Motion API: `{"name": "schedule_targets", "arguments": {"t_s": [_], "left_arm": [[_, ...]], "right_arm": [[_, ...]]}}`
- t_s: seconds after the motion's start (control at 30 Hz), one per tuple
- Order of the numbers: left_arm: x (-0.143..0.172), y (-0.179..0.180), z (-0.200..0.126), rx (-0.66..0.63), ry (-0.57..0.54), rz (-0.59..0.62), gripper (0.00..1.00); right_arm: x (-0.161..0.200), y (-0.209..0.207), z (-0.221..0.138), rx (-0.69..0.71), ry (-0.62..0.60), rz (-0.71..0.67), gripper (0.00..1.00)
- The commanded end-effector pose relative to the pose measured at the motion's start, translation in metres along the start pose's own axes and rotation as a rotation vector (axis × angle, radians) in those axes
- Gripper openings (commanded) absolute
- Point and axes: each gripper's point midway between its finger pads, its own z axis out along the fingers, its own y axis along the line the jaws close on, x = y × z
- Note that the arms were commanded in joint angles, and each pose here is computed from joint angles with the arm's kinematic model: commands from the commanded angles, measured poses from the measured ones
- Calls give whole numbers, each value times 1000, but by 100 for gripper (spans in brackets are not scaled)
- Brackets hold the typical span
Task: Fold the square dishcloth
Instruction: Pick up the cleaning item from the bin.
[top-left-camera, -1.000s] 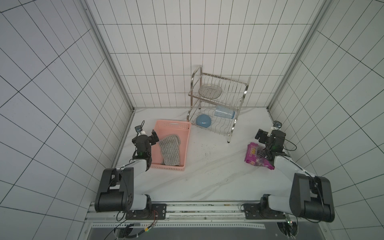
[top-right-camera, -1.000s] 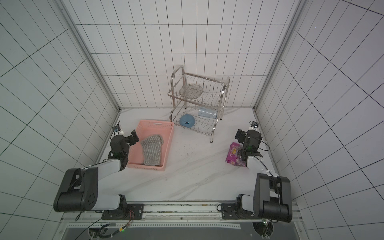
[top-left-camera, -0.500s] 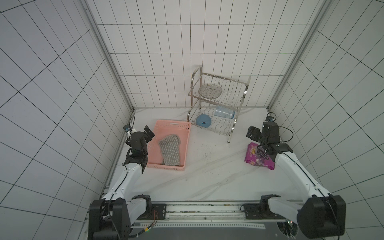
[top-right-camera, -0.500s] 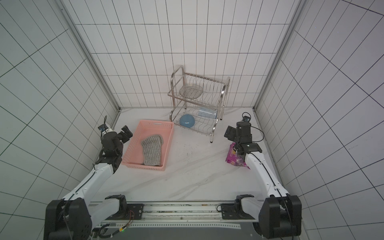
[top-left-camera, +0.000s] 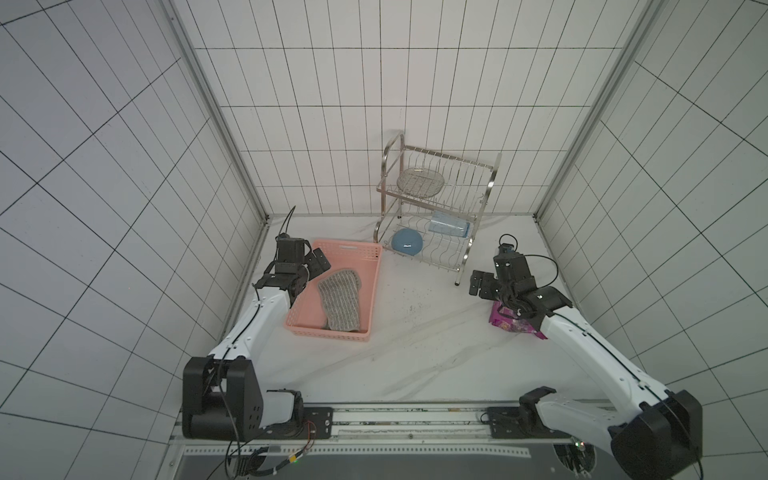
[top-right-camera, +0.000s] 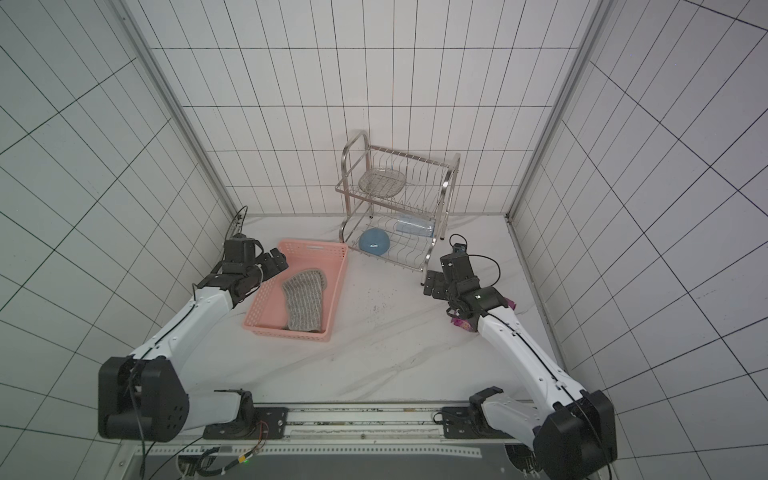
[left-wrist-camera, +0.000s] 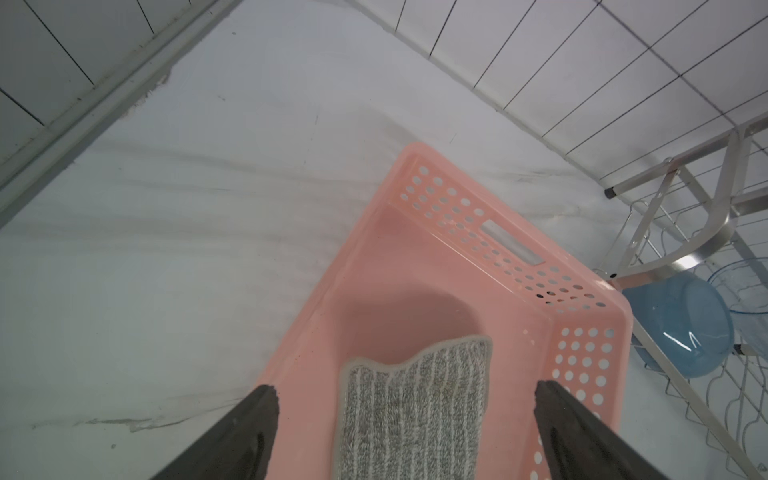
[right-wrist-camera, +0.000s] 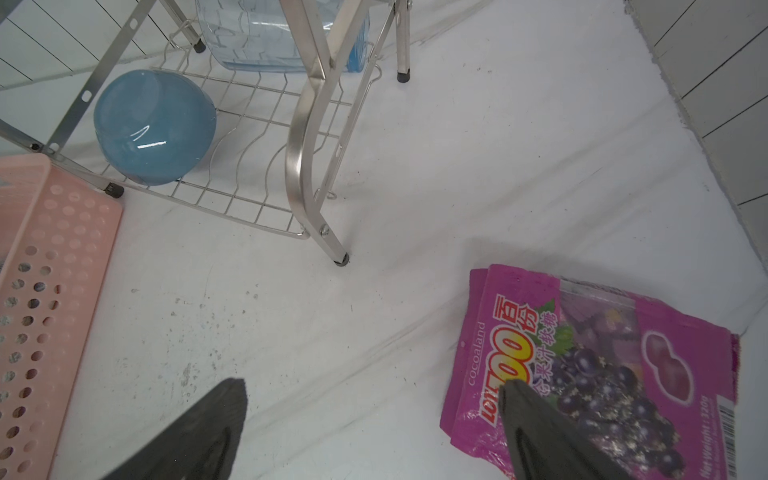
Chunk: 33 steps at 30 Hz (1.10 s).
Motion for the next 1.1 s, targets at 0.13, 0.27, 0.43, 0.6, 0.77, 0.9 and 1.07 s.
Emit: {"name": "schedule_targets", "arguments": {"t_s": [0.13, 0.27, 0.43, 0.6, 0.77, 0.9, 1.07], "left_arm": [[39, 5, 22, -99, 218, 56, 98], [41, 17, 34, -191, 246, 95, 98], [48, 21, 60, -232, 311, 144, 98], [53, 17, 80, -216, 351, 159, 98], [59, 13, 94, -161, 389, 139, 98], [62, 11, 102, -137, 400, 139, 96], [69, 15, 112, -113, 420, 108, 78]], "right_arm": [[3, -7, -2, 49, 11, 6, 99], [3, -6, -4, 39, 9, 8, 99], [-1, -7, -10, 34, -11, 13, 99], [-5, -10, -16, 39, -39, 11, 99], [-4, -15, -18, 61, -49, 13, 99], [-4, -16, -17, 71, -49, 15, 99], [-6, -16, -18, 70, -52, 19, 99]]}}
